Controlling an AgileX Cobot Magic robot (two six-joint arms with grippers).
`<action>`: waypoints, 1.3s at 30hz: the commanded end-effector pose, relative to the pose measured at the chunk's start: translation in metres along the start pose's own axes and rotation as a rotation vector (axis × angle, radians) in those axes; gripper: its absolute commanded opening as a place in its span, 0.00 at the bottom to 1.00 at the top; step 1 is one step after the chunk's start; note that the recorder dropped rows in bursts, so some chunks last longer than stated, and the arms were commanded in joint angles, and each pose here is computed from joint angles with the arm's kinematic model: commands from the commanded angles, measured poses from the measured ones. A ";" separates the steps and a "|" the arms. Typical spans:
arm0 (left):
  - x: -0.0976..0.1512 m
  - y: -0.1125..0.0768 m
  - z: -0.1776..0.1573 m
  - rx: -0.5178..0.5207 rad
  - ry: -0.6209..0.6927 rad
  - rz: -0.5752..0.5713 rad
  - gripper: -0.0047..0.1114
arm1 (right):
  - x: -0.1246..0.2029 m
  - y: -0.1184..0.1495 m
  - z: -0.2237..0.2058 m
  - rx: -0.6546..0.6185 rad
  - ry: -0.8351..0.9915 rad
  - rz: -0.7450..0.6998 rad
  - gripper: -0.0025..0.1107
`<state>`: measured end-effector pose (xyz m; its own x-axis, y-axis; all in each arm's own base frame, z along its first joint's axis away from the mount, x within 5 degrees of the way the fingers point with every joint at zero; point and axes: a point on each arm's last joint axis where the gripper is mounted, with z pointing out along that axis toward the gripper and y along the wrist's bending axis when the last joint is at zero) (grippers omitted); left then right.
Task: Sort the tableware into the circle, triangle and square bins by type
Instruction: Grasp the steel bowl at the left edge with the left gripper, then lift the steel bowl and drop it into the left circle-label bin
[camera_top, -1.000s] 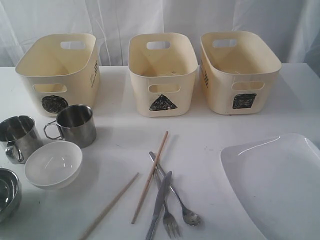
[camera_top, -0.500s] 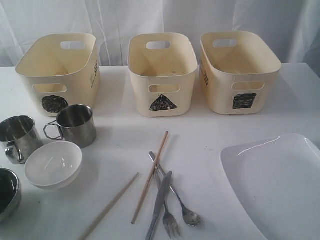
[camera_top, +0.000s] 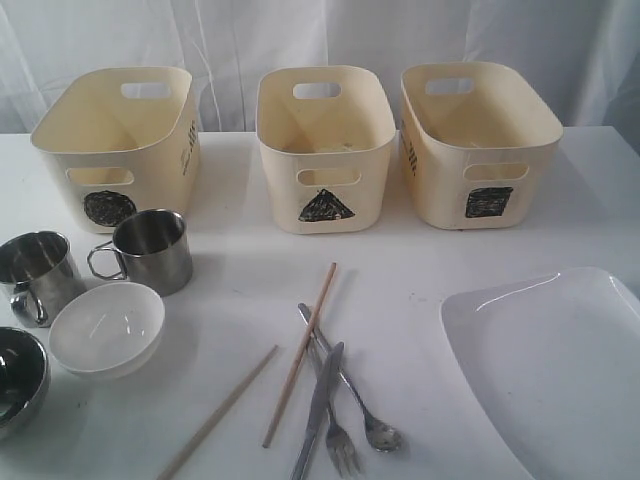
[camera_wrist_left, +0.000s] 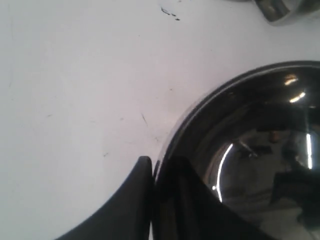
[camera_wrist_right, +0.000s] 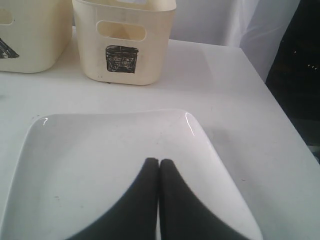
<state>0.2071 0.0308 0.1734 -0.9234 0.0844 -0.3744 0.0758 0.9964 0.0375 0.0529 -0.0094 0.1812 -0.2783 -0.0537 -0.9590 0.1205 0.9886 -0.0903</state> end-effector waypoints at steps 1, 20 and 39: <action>-0.008 -0.001 -0.031 0.024 0.031 0.033 0.04 | -0.001 0.000 0.000 0.000 -0.011 0.002 0.02; -0.117 0.019 -0.193 -0.129 -1.221 -0.317 0.04 | -0.001 0.000 0.000 0.000 -0.011 0.002 0.02; -0.268 -0.016 0.005 -0.039 -1.128 0.154 0.05 | -0.001 0.000 0.000 0.000 -0.011 0.002 0.02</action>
<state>0.4438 -0.0067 0.2666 -0.0149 0.1848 -0.9827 0.1326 0.9744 0.1813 0.0529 -0.0094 0.1812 -0.2783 -0.0537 -0.9590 0.1205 0.9886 -0.0903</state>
